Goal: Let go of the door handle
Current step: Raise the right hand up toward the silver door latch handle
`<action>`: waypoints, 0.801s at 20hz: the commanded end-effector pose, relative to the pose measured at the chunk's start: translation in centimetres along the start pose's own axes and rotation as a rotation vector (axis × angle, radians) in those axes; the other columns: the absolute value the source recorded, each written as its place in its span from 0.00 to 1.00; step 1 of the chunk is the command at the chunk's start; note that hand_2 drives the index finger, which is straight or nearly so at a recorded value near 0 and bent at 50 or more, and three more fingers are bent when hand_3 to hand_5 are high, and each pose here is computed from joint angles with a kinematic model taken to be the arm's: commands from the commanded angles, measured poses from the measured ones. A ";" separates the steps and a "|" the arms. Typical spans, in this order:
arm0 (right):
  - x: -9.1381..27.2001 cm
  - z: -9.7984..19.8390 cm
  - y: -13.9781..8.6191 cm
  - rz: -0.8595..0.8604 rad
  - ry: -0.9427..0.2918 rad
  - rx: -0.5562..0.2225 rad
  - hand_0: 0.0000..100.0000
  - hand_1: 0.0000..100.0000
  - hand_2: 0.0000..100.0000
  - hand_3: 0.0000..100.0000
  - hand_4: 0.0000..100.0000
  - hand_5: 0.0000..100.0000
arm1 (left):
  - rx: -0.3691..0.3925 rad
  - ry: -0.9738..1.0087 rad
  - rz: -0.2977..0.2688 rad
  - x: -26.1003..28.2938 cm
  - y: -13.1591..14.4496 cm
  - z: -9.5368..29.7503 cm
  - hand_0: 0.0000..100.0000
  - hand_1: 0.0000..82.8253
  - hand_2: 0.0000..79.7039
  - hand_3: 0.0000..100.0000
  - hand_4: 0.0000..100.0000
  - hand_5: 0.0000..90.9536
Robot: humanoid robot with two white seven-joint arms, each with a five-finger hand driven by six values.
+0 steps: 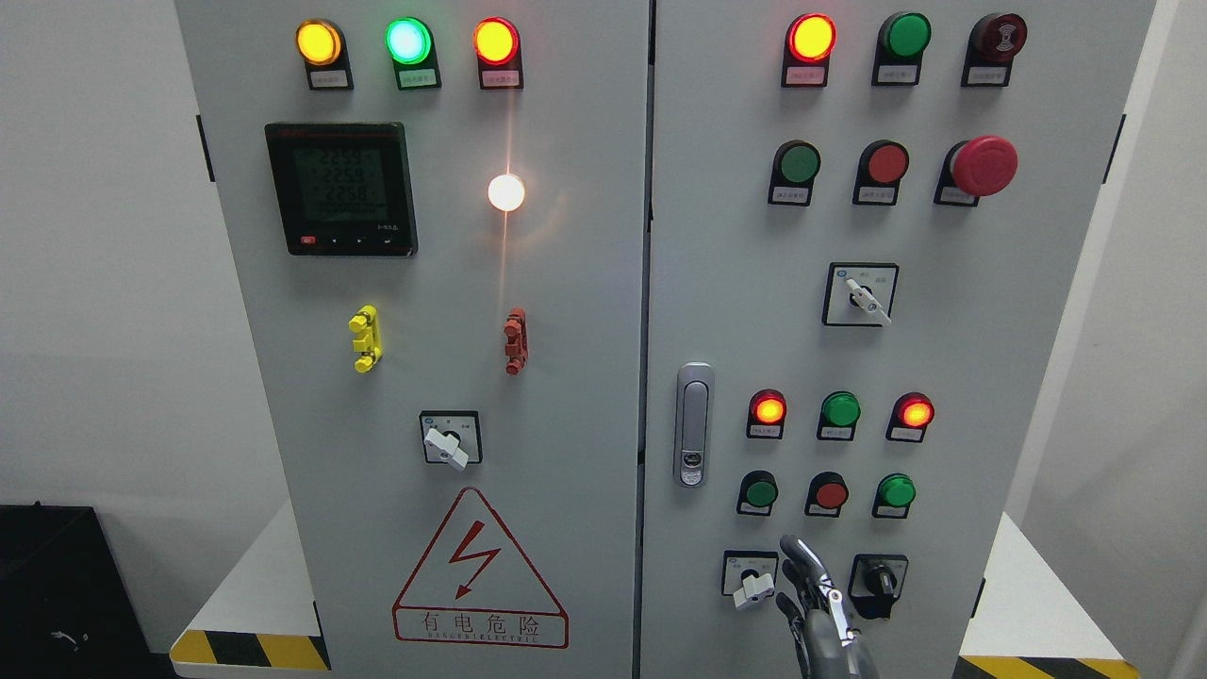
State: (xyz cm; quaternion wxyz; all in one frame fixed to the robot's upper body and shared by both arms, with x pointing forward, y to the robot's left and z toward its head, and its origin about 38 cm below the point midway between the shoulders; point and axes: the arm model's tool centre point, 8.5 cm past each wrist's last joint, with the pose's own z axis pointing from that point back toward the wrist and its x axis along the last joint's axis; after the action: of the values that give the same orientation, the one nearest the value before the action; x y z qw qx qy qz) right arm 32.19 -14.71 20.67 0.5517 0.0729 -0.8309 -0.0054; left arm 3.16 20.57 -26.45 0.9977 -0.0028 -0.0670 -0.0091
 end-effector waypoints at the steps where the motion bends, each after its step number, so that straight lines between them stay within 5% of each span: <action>1: 0.0 0.1 0.7 0.003 0.003 0.017 0.38 0.00 0.00 0.04 0.06 0.04 | 0.000 0.018 0.000 -1.1 0.0 0.1 0.12 0.67 0.00 0.00 0.00 0.00; 12: 0.2 0.2 1.3 0.003 -0.004 0.034 0.40 0.00 0.00 0.06 0.08 0.06 | 0.000 0.016 0.002 -1.1 0.0 0.1 0.12 0.67 0.00 0.00 0.00 0.00; 14: 0.2 0.1 1.3 0.009 -0.005 0.037 0.39 0.00 0.00 0.08 0.13 0.12 | 0.000 0.016 0.002 -1.1 0.0 0.1 0.12 0.67 0.00 0.00 0.00 0.00; 16: 0.2 0.1 1.2 0.057 -0.010 0.034 0.37 0.05 0.00 0.24 0.37 0.31 | 0.000 0.016 0.000 -1.1 0.0 0.1 0.12 0.67 0.00 0.00 0.00 0.00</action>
State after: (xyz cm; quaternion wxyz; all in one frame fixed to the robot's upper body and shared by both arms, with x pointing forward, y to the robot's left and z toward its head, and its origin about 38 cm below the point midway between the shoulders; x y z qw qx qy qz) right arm 31.95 -13.84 20.80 0.5500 0.0795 -0.8314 0.0050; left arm 3.15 20.57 -26.45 0.9977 -0.0028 -0.0670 -0.0092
